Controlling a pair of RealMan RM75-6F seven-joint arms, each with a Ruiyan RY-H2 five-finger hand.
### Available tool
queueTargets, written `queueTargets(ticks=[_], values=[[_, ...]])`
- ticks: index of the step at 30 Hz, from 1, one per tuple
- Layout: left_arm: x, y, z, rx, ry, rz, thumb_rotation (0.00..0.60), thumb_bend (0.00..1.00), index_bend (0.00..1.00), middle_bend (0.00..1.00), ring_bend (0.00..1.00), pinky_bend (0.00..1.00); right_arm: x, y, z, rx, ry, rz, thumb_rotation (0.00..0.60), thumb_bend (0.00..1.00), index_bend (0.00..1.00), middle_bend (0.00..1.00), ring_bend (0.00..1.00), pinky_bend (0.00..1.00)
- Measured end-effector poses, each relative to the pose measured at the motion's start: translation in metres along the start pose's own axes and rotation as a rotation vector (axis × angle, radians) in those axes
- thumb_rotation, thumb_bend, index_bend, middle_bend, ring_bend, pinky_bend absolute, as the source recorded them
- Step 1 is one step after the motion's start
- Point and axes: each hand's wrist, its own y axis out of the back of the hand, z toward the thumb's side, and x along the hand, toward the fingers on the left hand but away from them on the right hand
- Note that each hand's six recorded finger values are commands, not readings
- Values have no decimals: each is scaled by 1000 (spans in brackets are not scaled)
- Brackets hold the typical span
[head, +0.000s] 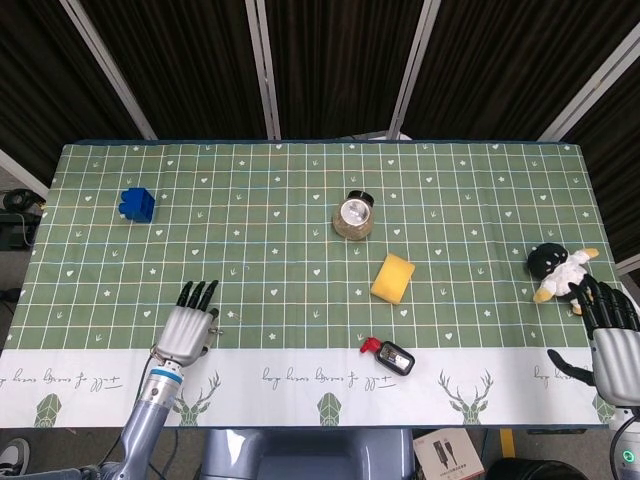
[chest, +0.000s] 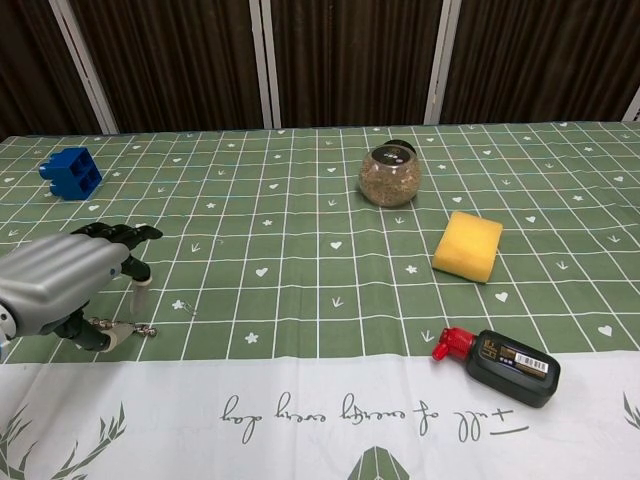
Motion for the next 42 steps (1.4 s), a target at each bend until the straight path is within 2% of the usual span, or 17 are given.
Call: queueTargets(ticks=[29, 35, 42], values=[[16, -14, 19, 45, 8, -42, 600, 326, 517, 0, 0, 0, 0, 13, 3, -58, 12, -39, 600, 104, 91, 0, 0, 75], [15, -17, 21, 31, 5, -47, 600, 482, 585, 0, 0, 0, -1, 14, 2, -59, 11, -47, 600, 105, 91, 0, 0, 74], [13, -7, 22, -3, -10, -14, 600, 499, 606, 0, 0, 0, -1, 15, 1, -56, 10, -51, 600, 104, 91, 0, 0, 74]])
